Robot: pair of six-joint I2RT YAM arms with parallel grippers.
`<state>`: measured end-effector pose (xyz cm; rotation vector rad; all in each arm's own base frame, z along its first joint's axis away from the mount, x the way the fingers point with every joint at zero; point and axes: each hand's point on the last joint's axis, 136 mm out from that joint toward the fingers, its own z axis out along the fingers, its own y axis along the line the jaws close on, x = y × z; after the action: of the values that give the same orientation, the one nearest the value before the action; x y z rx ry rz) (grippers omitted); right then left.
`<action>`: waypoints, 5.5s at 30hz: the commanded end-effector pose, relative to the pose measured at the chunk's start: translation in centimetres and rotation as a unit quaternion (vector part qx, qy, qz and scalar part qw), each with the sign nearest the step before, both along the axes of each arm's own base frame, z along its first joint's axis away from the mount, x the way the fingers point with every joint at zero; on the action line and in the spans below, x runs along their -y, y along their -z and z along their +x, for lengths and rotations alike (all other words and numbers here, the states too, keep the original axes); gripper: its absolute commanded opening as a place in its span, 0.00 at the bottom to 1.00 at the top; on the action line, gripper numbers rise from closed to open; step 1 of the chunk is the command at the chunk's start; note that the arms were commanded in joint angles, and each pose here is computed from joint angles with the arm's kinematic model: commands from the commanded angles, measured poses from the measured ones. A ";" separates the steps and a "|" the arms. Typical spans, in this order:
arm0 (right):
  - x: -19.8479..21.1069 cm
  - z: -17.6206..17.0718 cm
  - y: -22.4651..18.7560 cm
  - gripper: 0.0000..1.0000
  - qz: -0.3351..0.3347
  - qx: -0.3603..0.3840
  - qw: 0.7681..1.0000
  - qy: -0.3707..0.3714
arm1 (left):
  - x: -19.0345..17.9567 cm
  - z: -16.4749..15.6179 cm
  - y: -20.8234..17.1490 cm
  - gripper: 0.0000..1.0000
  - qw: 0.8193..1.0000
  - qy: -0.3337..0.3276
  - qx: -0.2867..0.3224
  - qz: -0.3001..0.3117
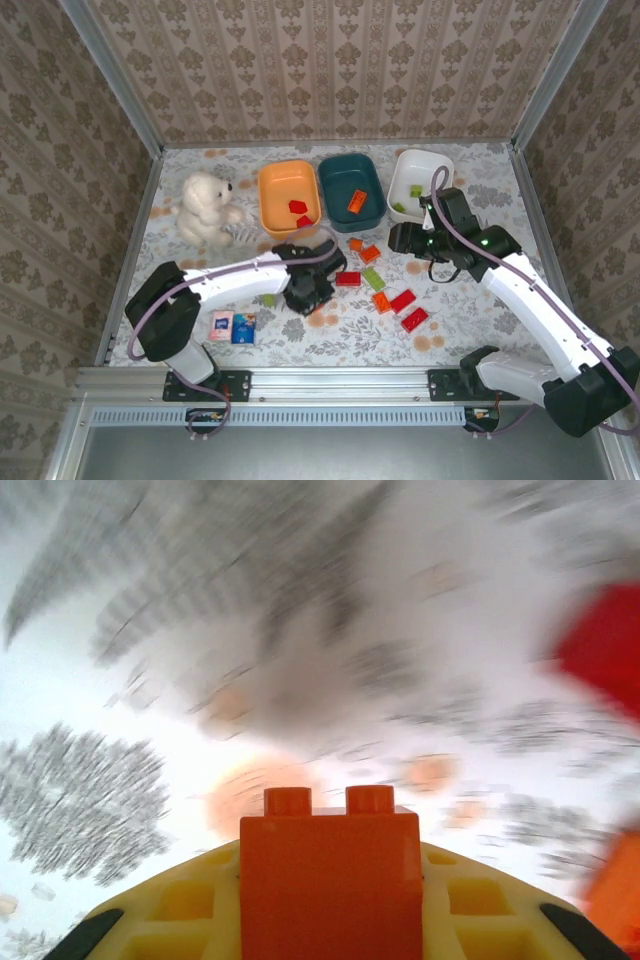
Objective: Sort the legos into containers by color
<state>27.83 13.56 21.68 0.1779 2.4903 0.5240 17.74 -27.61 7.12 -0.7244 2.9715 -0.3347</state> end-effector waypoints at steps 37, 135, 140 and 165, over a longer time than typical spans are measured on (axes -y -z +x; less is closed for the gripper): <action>2.0 0.9 -2.3 0.68 0.025 -0.012 0.996 0.083 | 10.2 23.7 -0.8 0.50 0.942 0.295 0.157 0.016; 5.6 20.5 9.3 0.32 -0.120 -0.146 0.980 0.058 | -0.5 8.5 -9.4 0.61 0.941 0.228 0.223 -0.111; 6.4 23.9 11.6 0.32 -0.100 -0.159 0.979 0.073 | -1.2 8.1 -9.4 0.61 0.945 0.219 0.222 -0.105; 5.4 24.8 6.2 0.60 -0.075 -0.102 0.988 0.088 | 0.7 6.1 -8.5 0.62 0.921 0.313 0.211 -0.098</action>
<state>53.46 7.29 8.30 0.4243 2.7861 0.2226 24.61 -26.58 15.86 0.1061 2.6644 -0.7158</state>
